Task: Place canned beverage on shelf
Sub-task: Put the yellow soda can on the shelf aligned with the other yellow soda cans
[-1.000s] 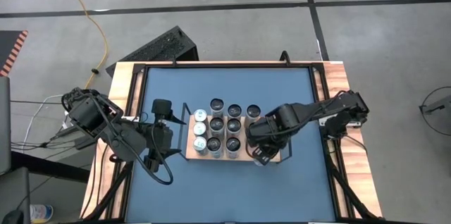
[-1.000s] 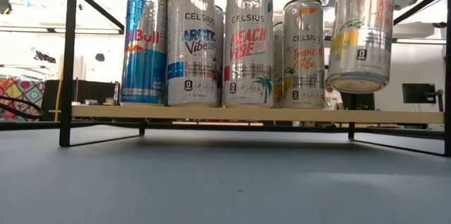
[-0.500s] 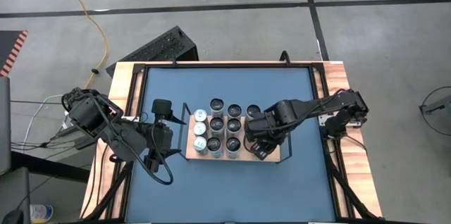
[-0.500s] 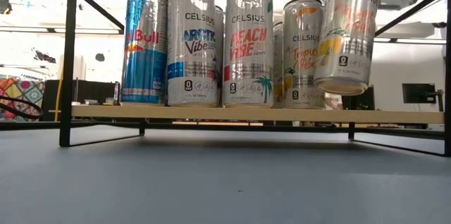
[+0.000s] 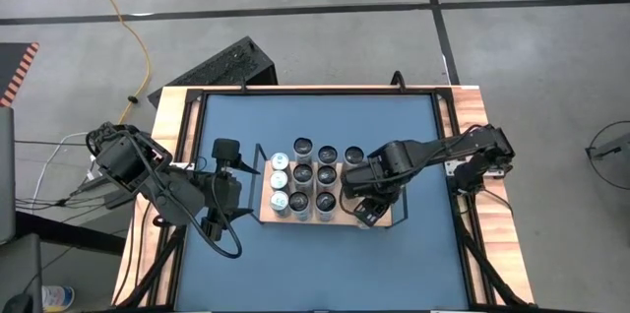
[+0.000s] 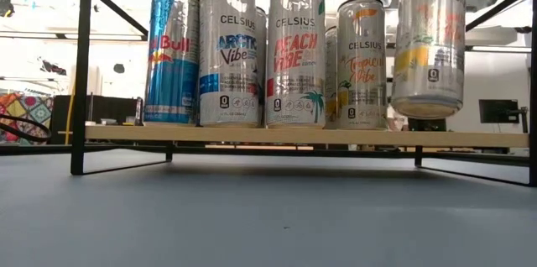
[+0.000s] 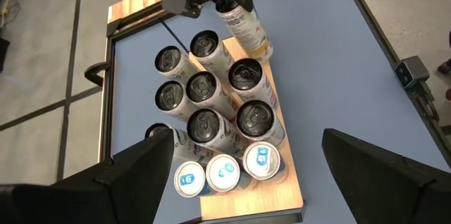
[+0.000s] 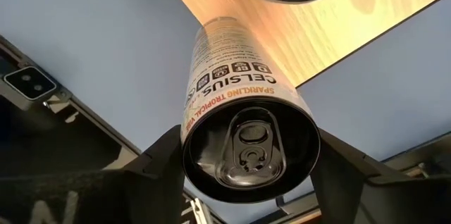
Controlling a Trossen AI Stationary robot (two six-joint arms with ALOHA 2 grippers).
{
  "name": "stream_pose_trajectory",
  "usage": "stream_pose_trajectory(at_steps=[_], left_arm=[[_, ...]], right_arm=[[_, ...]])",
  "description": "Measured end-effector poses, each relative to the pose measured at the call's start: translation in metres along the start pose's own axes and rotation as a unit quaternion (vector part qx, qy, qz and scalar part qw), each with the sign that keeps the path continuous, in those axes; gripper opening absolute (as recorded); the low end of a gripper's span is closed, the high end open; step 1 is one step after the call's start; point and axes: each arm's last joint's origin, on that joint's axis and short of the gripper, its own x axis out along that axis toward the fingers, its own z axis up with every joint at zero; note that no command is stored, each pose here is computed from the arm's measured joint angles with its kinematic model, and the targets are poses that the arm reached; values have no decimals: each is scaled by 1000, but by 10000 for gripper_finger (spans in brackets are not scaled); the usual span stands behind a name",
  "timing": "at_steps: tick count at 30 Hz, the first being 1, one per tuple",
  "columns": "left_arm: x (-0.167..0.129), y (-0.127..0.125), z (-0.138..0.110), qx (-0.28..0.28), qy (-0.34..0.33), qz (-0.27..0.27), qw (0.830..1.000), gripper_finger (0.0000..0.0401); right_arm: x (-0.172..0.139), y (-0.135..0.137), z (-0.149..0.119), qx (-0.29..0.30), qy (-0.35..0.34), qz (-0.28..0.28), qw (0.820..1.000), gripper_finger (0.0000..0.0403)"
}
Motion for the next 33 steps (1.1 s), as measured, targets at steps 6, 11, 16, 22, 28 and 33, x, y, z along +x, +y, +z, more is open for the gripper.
stream_pose_trajectory(at_steps=[6,11,16,22,28,33], left_arm=[[0,0,0,0,0,0,1000,348],[0,0,0,0,0,0,1000,348],[0,0,0,0,0,0,1000,348],[0,0,0,1,0,0,1000,348],[0,0,0,1,2,0,1000,348],[0,0,0,3,2,0,1000,348]], right_arm=[[0,0,0,2,9,6,1000,230],[0,2,-3,-10,7,4,1000,231],[0,1,-1,-7,2,1,1000,231],[0,0,0,-11,-14,-10,1000,232],[0,0,0,-31,-13,-10,999,232],[0,0,0,-58,-13,-11,998,232]])
